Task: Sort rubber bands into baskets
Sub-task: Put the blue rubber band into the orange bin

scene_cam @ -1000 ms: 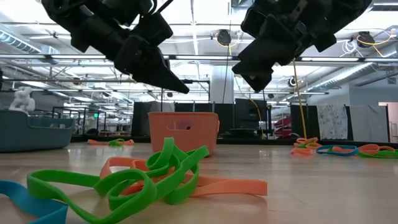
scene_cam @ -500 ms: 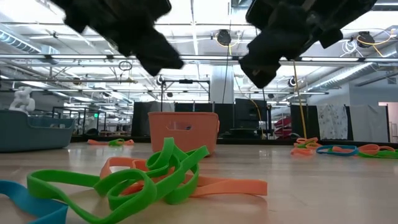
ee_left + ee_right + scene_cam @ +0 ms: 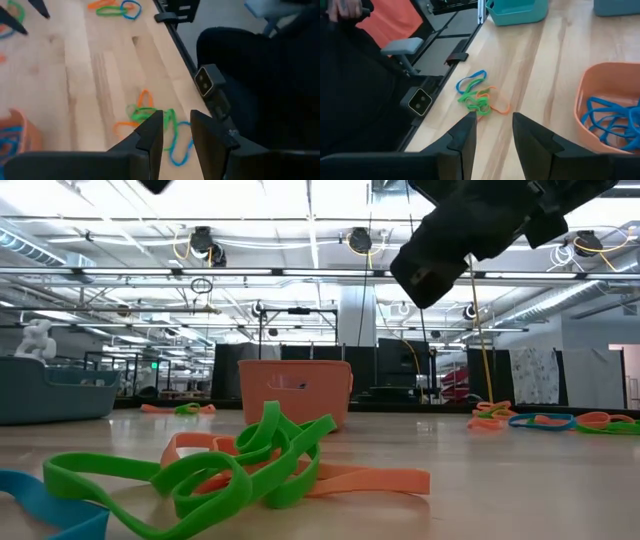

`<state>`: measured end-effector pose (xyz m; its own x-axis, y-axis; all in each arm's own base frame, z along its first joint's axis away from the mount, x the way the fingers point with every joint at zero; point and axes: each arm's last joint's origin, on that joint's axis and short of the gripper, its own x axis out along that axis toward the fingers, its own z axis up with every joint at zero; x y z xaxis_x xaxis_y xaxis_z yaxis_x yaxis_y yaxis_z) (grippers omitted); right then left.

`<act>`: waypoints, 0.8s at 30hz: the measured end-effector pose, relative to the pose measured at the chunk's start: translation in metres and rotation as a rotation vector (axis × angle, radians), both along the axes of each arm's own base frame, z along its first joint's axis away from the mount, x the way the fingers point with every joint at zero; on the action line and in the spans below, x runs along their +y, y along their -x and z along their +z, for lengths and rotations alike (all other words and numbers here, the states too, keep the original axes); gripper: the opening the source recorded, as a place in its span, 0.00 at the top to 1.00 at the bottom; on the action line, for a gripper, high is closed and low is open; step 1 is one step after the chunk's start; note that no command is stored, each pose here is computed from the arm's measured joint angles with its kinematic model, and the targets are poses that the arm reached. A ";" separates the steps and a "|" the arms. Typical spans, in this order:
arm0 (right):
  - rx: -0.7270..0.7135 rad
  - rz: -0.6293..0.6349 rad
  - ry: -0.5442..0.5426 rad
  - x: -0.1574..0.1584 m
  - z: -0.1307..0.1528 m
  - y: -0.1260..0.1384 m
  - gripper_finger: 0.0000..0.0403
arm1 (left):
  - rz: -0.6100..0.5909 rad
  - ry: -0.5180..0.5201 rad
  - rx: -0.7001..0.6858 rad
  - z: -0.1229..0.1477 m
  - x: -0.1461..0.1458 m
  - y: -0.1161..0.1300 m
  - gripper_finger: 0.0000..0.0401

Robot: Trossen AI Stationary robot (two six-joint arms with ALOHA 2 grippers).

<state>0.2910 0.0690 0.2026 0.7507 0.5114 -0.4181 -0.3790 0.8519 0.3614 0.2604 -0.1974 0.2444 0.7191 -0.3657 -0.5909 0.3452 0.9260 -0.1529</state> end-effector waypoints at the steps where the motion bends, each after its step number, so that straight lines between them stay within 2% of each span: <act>1: -0.005 -0.001 -0.001 0.000 0.000 0.000 0.71 | 0.003 0.003 0.009 -0.005 -0.006 0.001 0.74; 4: -0.007 -0.022 -0.004 0.000 0.001 -0.001 0.71 | 0.002 -0.011 0.057 -0.023 -0.021 0.001 0.74; 9: -0.027 -0.061 0.000 0.005 0.003 -0.001 0.71 | 0.012 -0.045 0.111 -0.048 -0.036 -0.013 0.74; 16: -0.051 -0.047 0.017 0.028 0.004 0.005 0.71 | 0.036 -0.085 0.194 -0.081 -0.044 -0.022 0.74; 24: -0.068 -0.043 0.041 0.047 0.005 0.011 0.71 | 0.060 -0.099 0.262 -0.107 -0.049 -0.027 0.74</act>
